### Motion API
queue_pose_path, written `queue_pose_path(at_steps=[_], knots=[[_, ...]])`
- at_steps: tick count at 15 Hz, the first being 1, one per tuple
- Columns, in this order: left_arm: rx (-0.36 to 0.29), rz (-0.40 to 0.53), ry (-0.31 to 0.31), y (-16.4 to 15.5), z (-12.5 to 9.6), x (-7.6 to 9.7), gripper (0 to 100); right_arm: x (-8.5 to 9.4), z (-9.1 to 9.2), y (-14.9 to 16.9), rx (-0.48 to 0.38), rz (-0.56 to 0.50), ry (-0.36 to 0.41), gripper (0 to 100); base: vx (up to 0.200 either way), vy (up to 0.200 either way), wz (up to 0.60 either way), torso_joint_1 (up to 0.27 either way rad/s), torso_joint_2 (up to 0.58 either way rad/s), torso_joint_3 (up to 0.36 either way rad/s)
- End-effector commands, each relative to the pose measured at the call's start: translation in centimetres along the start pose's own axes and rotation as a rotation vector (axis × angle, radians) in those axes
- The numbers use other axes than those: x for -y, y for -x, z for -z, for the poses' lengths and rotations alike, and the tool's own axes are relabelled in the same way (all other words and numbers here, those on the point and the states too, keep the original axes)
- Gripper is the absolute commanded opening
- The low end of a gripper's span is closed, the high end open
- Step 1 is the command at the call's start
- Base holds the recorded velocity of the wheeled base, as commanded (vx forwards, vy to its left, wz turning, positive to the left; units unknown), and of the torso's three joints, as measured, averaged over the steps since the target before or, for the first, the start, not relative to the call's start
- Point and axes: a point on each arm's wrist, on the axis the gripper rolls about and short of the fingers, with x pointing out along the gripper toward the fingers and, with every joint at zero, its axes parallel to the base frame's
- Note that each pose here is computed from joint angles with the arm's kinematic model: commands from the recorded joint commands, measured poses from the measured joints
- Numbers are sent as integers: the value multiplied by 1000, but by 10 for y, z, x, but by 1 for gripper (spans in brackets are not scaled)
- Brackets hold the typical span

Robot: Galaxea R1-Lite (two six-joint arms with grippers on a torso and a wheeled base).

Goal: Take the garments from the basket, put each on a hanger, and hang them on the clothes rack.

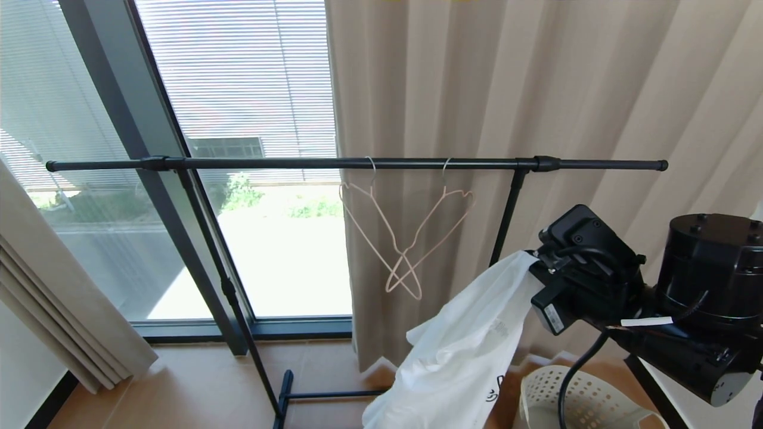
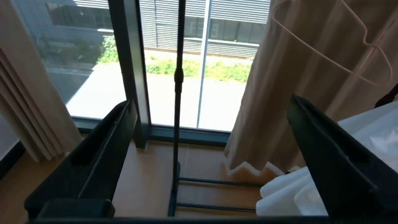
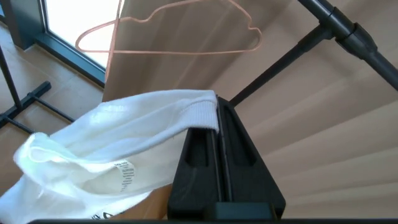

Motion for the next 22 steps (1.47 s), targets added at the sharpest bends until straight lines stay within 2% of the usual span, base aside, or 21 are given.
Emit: queue_pose_path(at_steps=[1,5,7,9,10,11,12,13,14,15,17,18,19,20,21,22], knots=[[-1,0,0,0,0,0,100,0,0,0,1,0,0,0,0,0,0,0,0,0],[-1,0,-1,0,0,0,100,1,0,2,2,1,1,0,-150,0,0,5,-1,2],[-1,-2,-3,0,0,0,100,0,2,3,-2,-1,2,0,0,0,0,0,0,0],[-10,1,-33,0,1,0,100,-1,4,3,-17,7,12,0,0,0,0,0,0,0],[-28,1,-70,-1,0,0,100,-2,3,2,-27,32,15,0,0,0,0,0,0,0],[-80,9,-104,-5,-7,1,100,-2,3,1,-42,63,17,0,0,0,0,0,0,0],[-183,33,-81,-22,-39,5,100,-3,0,1,-43,73,17,0,0,0,0,0,0,0],[-258,93,26,-44,-70,11,100,-3,-3,0,-46,70,8,0,0,0,0,0,0,0],[-337,177,137,-71,-96,19,100,-3,-7,-1,-55,65,-28,0,0,0,0,0,0,0],[-421,264,216,-99,-113,31,100,-1,-11,-2,-81,55,-87,0,0,0,0,0,0,0],[-579,436,289,-140,-128,72,100,1,-19,2,-94,-60,-184,0,0,0,0,0,0,0],[-630,504,309,-154,-132,94,100,3,-24,6,-85,-113,-214,0,0,0,0,0,0,0],[-653,535,297,-161,-132,106,100,3,-26,6,-81,-132,-229,0,0,0,0,0,0,0],[-714,593,251,-178,-124,135,100,4,-31,8,-52,-229,-302,0,0,0,0,0,0,0],[-728,625,221,-187,-117,150,100,5,-36,11,-22,-306,-333,0,0,0,0,0,0,0],[-724,651,192,-195,-110,161,100,5,-40,10,-17,-325,-335,0,0,0,0,0,0,0]])
